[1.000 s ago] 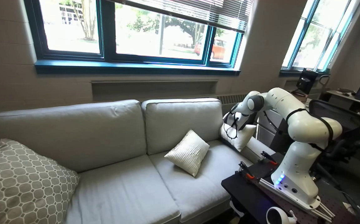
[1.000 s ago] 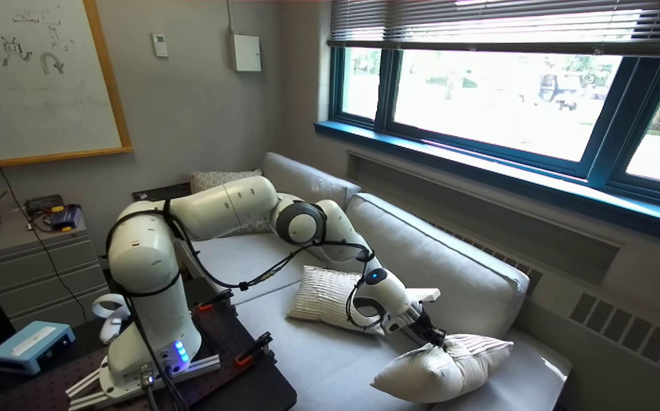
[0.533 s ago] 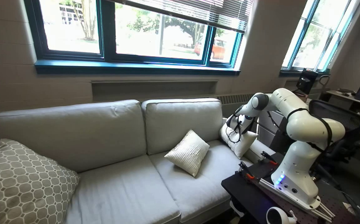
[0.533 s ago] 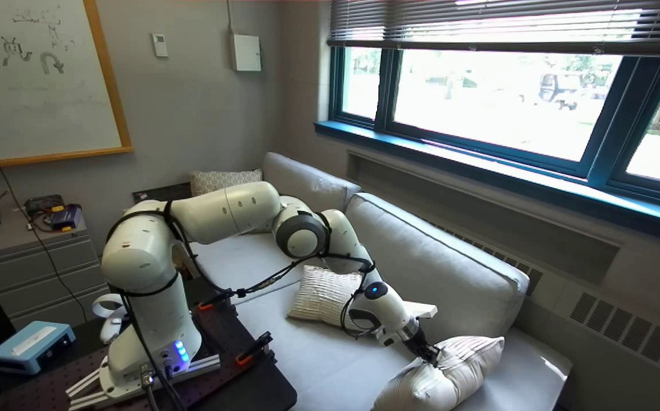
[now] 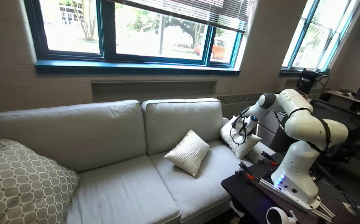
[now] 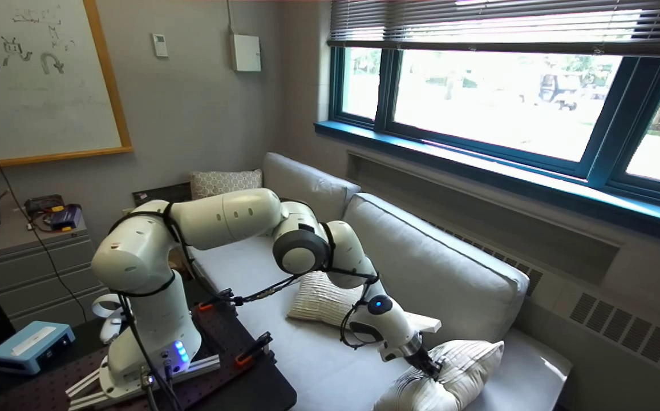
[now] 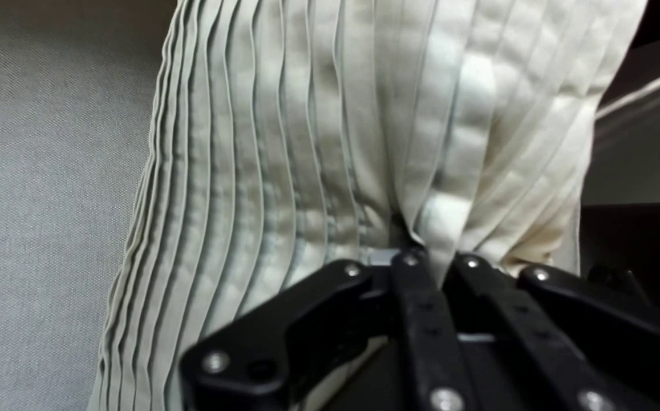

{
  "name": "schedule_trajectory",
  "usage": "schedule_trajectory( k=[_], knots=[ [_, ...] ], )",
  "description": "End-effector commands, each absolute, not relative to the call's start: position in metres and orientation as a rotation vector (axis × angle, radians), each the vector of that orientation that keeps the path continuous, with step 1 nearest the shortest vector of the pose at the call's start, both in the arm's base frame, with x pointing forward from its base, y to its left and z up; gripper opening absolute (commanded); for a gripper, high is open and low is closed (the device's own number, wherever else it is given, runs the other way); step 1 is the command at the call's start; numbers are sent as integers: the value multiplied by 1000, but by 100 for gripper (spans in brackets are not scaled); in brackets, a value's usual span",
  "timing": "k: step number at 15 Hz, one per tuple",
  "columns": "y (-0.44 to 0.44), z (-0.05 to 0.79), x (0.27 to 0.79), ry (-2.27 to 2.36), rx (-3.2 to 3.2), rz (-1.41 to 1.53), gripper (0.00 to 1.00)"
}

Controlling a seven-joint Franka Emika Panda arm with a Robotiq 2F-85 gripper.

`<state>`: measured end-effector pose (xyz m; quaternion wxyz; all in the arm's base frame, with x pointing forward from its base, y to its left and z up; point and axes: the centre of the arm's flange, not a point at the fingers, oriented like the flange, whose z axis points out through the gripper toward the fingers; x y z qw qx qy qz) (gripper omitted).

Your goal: Set the striped pillows against the armrest

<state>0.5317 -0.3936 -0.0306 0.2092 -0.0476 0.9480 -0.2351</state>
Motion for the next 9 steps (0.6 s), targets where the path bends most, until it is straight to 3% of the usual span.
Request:
schedule_trajectory(
  k=[1, 9],
  knots=[
    [-384, -24, 477, 2617, -130, -599, 1],
    [-367, 17, 460, 2548, -224, -472, 2]
  ],
)
